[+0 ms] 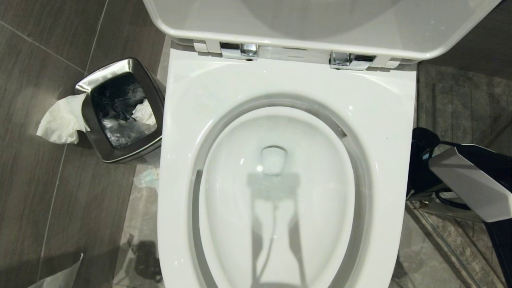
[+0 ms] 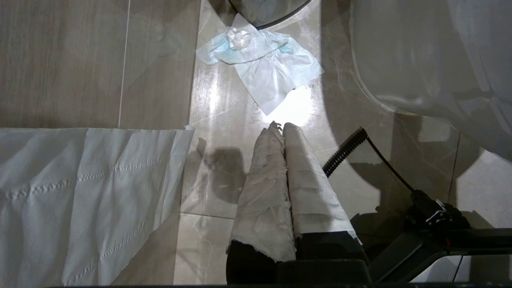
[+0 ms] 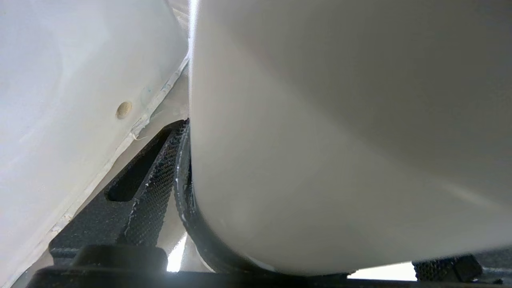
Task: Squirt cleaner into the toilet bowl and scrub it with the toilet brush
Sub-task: Pour in the cleaning agent
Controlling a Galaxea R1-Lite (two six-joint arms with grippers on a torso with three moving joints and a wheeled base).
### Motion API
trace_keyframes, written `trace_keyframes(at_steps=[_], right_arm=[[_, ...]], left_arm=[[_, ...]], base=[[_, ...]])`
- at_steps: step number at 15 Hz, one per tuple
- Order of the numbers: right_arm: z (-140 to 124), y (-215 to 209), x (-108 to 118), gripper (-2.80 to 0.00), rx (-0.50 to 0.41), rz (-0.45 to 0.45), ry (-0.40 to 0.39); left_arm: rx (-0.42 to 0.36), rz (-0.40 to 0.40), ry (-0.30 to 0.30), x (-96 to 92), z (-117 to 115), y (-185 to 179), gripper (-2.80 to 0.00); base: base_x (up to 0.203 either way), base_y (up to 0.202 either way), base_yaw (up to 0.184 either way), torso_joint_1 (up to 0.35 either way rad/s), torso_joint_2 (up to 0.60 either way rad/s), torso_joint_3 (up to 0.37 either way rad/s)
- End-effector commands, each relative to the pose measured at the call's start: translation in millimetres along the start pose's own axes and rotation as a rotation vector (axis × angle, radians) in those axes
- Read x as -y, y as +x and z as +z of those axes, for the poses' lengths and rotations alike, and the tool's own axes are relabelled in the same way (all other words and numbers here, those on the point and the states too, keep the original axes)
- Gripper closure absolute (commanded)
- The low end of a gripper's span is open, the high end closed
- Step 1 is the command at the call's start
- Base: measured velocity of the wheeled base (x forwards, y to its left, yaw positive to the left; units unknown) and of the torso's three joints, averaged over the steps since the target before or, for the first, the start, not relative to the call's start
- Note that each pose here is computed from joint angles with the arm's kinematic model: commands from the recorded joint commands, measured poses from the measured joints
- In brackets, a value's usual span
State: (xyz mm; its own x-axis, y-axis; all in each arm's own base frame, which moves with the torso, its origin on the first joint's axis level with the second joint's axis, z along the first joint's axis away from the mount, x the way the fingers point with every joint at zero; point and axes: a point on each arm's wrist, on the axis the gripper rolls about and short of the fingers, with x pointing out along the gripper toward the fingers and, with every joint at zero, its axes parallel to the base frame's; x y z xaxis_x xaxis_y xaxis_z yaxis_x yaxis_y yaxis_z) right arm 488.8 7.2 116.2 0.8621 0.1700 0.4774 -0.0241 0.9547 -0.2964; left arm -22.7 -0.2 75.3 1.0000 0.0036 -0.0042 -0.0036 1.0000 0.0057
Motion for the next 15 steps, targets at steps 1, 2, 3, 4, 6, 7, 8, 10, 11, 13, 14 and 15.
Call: trace_keyframes(at_steps=[1, 2, 3, 4, 6, 7, 8, 10, 11, 13, 14, 15], right_arm=[[0.9, 1.6, 0.2, -2.80, 0.017, -0.002, -0.005], [1.7, 3.5, 0.8, 0.00, 0.027, -0.005, -0.007], [2.4, 4.4, 1.1, 0.00, 0.032, -0.007, -0.008], [2.9, 4.5, 1.3, 0.00, 0.033, -0.007, -0.008], [2.9, 4.5, 1.3, 0.00, 0.033, -0.007, -0.008], [2.9, 4.5, 1.3, 0.00, 0.033, -0.007, -0.008], [2.9, 4.5, 1.3, 0.00, 0.033, -0.007, -0.008], [2.9, 4.5, 1.3, 0.00, 0.033, -0.007, -0.008], [2.9, 4.5, 1.3, 0.00, 0.033, -0.007, -0.008], [4.2, 5.4, 2.6, 0.00, 0.038, -0.010, -0.009], [4.7, 5.6, 2.7, 0.00, 0.040, -0.010, -0.010], [5.7, 5.7, 3.0, 0.00, 0.041, -0.010, -0.010]], left_arm=[[-0.001, 0.001, 0.000, 0.0, 0.1, 0.1, 0.00], [-0.001, 0.001, 0.000, 0.0, -0.1, 0.2, 0.00], [-0.003, 0.001, 0.000, 0.0, -0.2, 0.2, 0.00], [-0.001, 0.001, 0.000, 0.0, 0.0, 0.1, 0.00], [-0.002, 0.001, 0.000, 0.0, -0.1, 0.1, 0.00], [-0.003, 0.001, 0.000, 0.0, -0.3, 0.2, 0.00], [-0.002, 0.001, 0.000, 0.0, 0.0, 0.1, 0.00], [0.000, 0.001, 0.000, 0.0, 0.1, 0.1, 0.00], [-0.001, 0.001, 0.000, 0.0, 0.0, 0.1, 0.00], [-0.001, 0.001, 0.000, 0.0, 0.1, 0.1, 0.00], [0.000, 0.001, 0.000, 0.0, 0.1, 0.1, 0.00], [-0.002, 0.001, 0.000, 0.0, 0.0, 0.1, 0.00]], base=[[0.000, 0.000, 0.000, 0.000, 0.00, 0.000], [0.000, 0.000, 0.000, 0.000, 0.00, 0.000], [0.000, 0.000, 0.000, 0.000, 0.00, 0.000], [0.000, 0.000, 0.000, 0.000, 0.00, 0.000], [0.000, 0.000, 0.000, 0.000, 0.00, 0.000], [0.000, 0.000, 0.000, 0.000, 0.00, 0.000], [0.000, 0.000, 0.000, 0.000, 0.00, 0.000], [0.000, 0.000, 0.000, 0.000, 0.00, 0.000], [0.000, 0.000, 0.000, 0.000, 0.00, 0.000], [0.000, 0.000, 0.000, 0.000, 0.00, 0.000], [0.000, 0.000, 0.000, 0.000, 0.00, 0.000], [0.000, 0.000, 0.000, 0.000, 0.00, 0.000]])
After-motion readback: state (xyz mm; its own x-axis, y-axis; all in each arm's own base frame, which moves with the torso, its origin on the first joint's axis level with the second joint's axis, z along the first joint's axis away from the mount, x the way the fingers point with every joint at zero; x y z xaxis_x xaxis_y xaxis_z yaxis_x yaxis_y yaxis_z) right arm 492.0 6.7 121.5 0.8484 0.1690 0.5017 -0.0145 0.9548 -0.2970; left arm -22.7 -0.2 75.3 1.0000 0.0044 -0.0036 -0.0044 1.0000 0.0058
